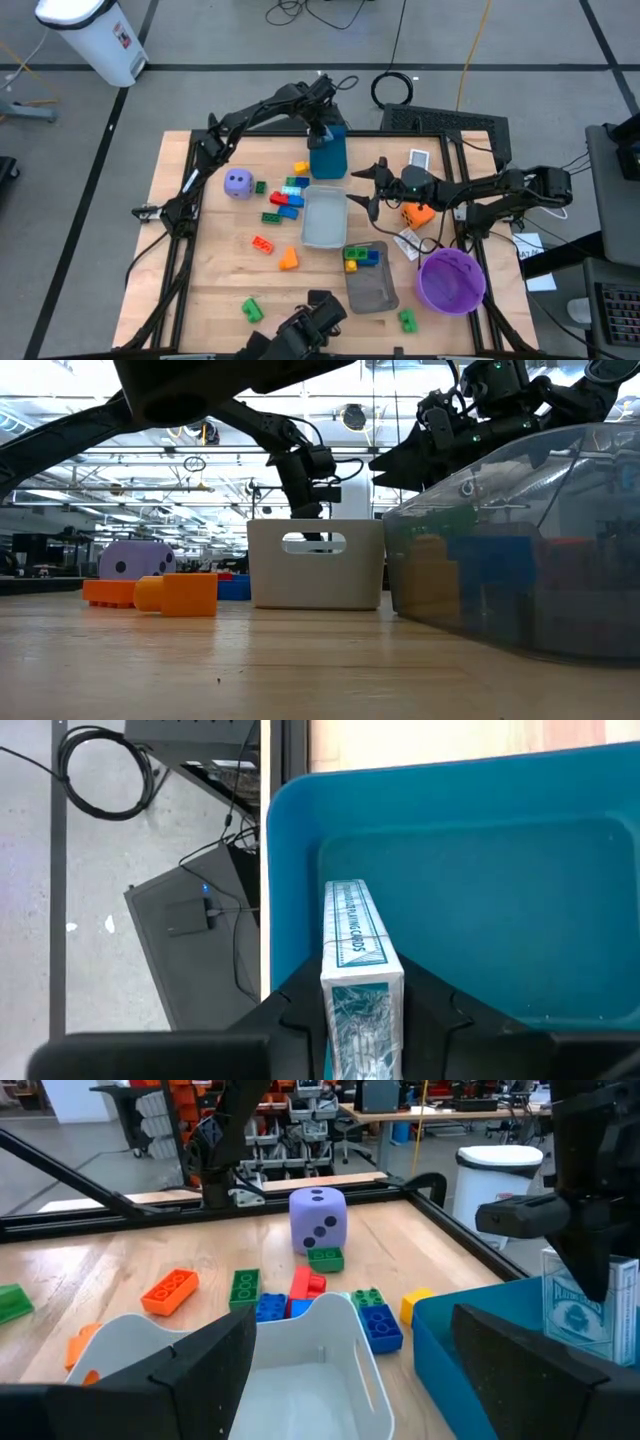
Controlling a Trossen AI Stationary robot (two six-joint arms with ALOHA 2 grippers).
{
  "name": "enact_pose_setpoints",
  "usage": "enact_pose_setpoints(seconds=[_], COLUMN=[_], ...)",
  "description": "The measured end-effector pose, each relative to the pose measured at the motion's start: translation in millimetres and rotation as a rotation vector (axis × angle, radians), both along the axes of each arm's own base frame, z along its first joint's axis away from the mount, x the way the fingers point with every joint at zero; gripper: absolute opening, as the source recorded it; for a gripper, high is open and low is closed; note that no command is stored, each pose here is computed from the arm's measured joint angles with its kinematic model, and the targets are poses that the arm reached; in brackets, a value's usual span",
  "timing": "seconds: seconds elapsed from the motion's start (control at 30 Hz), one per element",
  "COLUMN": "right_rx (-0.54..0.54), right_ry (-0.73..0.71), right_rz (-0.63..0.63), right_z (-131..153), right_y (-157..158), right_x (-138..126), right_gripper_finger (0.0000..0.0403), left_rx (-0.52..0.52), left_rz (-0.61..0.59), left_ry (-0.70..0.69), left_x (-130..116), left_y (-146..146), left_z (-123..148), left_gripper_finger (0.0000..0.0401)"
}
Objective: Pick & Place Toys
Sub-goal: Put the blue deck of cards into the blue bin, then put the dark green game piece into the black bin
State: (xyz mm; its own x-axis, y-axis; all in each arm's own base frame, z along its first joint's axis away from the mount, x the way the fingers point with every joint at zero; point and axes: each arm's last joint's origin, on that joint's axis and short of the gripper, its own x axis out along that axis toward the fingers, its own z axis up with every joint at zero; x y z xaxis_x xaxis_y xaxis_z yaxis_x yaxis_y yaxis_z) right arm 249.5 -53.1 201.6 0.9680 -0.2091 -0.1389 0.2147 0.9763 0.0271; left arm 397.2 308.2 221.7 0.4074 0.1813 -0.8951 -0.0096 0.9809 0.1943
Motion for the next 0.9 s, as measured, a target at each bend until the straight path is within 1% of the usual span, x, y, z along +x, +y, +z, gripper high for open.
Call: enact_pose_setpoints(seconds=[0.07,0.33,0.43,0.53,0.7,0.9], right_rx=[-0.006,-0.005,-0.005,-0.011,-0.013,-0.019], right_ry=[0.002,0.005,0.006,0.007,0.015,0.016], right_rz=[0.001,0.0,0.0,0.001,0.001,0.002], right_z=[0,0,0,0,-1,-1], right_y=[0,0,0,0,0,0], right_x=[0,0,0,0,0,0], right_gripper_finger=[0.0325,0.0325,0.0325,0.0325,0.0325,0.0325], left_rx=[0.003,-0.007,-0.013,-0.012,0.001,-0.013], left_rz=[0.008,0.03,0.042,0.034,0.021,-0.003], left_ry=[0.0,-0.008,-0.015,-0.016,-0.019,-0.078], left_x=[0,2,2,1,-6,-30], left_y=[0,-2,-5,-11,-25,-42], left_z=[0,0,5,16,43,93], left_gripper_finger=[0.0104,0.0184,0.0203,0.0213,0.0216,0.0216])
